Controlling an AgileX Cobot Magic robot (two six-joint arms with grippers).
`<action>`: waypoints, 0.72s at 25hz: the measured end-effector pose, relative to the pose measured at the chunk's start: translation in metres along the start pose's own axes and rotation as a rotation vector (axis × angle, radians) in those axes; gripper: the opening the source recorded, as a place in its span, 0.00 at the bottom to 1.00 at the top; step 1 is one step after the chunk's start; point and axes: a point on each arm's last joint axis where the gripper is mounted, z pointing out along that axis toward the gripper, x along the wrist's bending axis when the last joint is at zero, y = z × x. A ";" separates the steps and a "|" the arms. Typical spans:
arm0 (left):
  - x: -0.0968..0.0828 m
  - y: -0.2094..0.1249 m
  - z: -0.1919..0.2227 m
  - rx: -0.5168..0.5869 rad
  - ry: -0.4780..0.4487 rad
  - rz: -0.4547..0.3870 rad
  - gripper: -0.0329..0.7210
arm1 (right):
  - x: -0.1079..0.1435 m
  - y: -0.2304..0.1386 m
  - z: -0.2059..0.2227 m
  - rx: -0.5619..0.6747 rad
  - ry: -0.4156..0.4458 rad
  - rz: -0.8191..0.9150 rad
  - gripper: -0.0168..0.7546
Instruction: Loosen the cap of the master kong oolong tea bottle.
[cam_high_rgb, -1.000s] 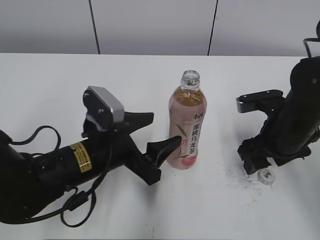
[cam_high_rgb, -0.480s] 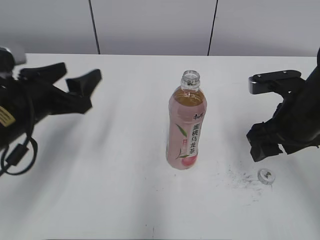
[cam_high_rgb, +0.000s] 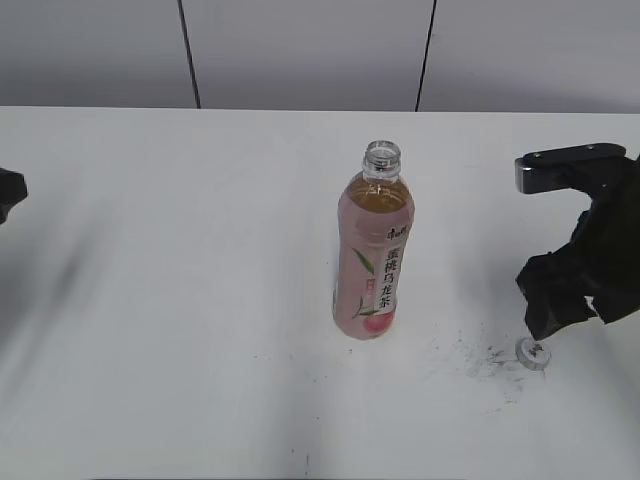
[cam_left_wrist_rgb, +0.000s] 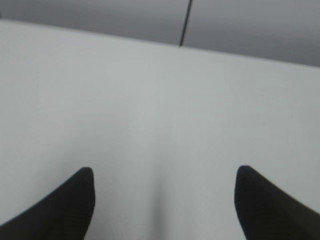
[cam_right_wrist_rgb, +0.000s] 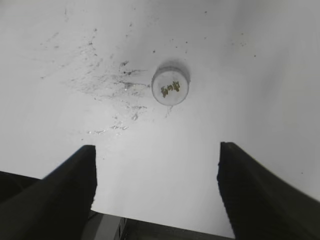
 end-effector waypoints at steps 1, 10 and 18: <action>0.002 0.003 -0.006 0.031 0.018 -0.009 0.71 | 0.000 -0.002 -0.005 -0.008 0.000 0.000 0.76; -0.002 0.026 -0.076 0.224 0.080 -0.057 0.68 | 0.000 -0.028 -0.061 -0.119 -0.008 -0.004 0.76; -0.002 0.021 -0.138 0.205 0.076 -0.025 0.64 | -0.019 -0.072 -0.100 -0.266 -0.181 0.036 0.70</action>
